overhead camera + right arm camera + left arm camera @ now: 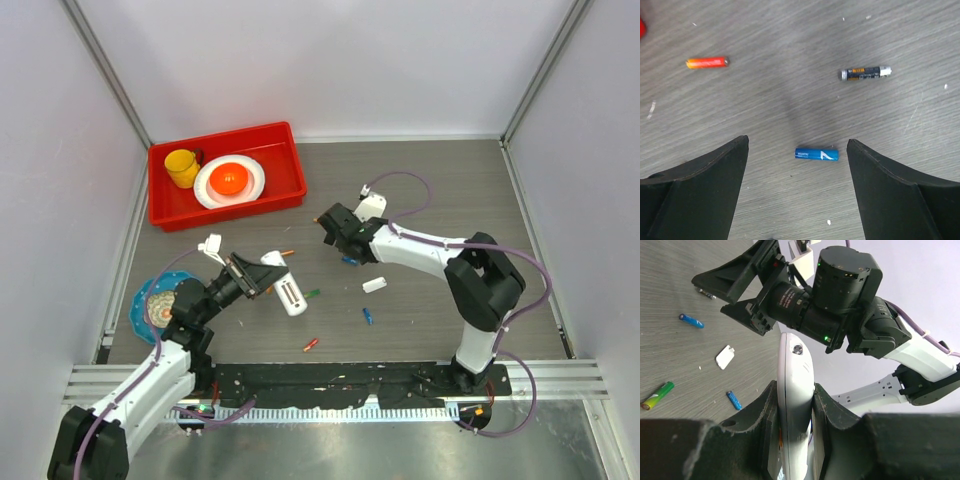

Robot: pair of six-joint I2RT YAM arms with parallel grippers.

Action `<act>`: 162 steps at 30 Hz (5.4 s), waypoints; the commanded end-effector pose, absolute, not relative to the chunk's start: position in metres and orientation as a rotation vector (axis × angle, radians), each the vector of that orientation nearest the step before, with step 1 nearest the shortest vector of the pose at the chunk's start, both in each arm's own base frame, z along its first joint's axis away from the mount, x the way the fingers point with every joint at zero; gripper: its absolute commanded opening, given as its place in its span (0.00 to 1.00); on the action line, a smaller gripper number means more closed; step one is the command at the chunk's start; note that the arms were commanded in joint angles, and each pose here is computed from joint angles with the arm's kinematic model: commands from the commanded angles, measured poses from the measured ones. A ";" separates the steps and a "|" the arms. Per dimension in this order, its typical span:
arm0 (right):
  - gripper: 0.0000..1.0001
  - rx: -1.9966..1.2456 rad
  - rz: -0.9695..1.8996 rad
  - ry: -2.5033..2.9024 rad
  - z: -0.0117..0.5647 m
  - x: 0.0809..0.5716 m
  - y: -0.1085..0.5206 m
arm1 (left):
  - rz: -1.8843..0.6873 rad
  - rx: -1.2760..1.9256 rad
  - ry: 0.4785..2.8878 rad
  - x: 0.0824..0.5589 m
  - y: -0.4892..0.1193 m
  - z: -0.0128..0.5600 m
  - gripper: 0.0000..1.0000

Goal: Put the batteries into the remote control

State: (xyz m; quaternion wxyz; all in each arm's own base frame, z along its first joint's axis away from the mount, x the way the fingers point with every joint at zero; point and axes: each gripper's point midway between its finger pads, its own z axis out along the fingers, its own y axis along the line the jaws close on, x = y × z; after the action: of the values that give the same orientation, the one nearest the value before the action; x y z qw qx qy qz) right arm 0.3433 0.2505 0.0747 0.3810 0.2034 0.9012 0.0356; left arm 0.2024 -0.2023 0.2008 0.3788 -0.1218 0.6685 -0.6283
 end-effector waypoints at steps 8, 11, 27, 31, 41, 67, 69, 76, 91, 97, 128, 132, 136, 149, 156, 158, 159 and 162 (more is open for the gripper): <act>0.84 0.569 0.027 2.280 0.062 0.343 0.252 | -1.598 -0.262 1.678 0.200 -0.204 0.204 0.00; 0.84 0.558 0.018 2.288 0.059 0.341 0.252 | -1.600 -0.257 1.680 0.199 -0.205 0.204 0.00; 0.80 0.475 0.010 2.347 0.036 0.335 0.263 | -1.605 -0.263 1.684 0.197 -0.204 0.198 0.00; 0.78 0.475 -0.004 2.353 0.033 0.331 0.259 | -1.604 -0.264 1.687 0.197 -0.204 0.197 0.00; 0.76 0.474 -0.022 2.355 0.028 0.327 0.253 | -1.614 -0.246 1.673 0.195 -0.205 0.199 0.00; 0.79 0.424 -0.035 2.367 0.023 0.325 0.250 | -1.649 -0.140 1.465 0.179 -0.199 0.222 0.00; 0.77 0.428 -0.044 2.365 0.022 0.324 0.247 | -1.643 -0.155 1.479 0.181 -0.199 0.219 0.01; 0.72 0.428 -0.053 2.372 0.018 0.322 0.245 | -1.639 -0.170 1.507 0.182 -0.200 0.214 0.00; 0.59 0.422 -0.078 2.396 0.010 0.317 0.242 | -1.623 -0.192 1.535 0.185 -0.199 0.208 0.00; 0.59 0.411 -0.084 2.401 0.009 0.314 0.242 | -1.616 -0.202 1.541 0.185 -0.198 0.206 0.00; 0.01 -1.218 -0.084 2.020 0.097 0.333 0.262 | -1.631 -0.195 1.535 0.182 -0.201 0.210 0.00; 0.01 -1.320 -0.093 2.018 0.074 0.328 0.256 | -1.634 -0.189 1.529 0.181 -0.201 0.211 0.00; 0.01 -1.358 -0.088 2.030 0.062 0.325 0.256 | -1.640 -0.182 1.523 0.179 -0.202 0.212 0.00; 0.04 -1.383 0.126 2.155 0.033 0.302 0.265 | -1.639 -0.177 1.521 0.178 -0.202 0.213 0.00; 0.13 -1.377 0.211 2.217 0.020 0.298 0.270 | -1.643 -0.180 1.522 0.178 -0.202 0.212 0.00; 0.22 -1.370 0.210 2.225 0.019 0.299 0.270 | -1.643 -0.180 1.522 0.178 -0.202 0.212 0.00; 0.25 -1.370 0.209 2.229 0.019 0.300 0.270 | -1.643 -0.181 1.521 0.178 -0.202 0.212 0.00; 0.40 -1.366 0.197 2.232 0.018 0.301 0.268 | -1.641 -0.181 1.524 0.178 -0.202 0.211 0.00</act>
State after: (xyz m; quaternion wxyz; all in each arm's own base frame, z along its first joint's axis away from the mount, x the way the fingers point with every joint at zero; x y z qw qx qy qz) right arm 0.3039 0.2690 0.0246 0.2739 -0.5073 0.8143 0.0681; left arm 0.1817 -0.2047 0.2367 0.4353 -0.0670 0.6015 -0.6665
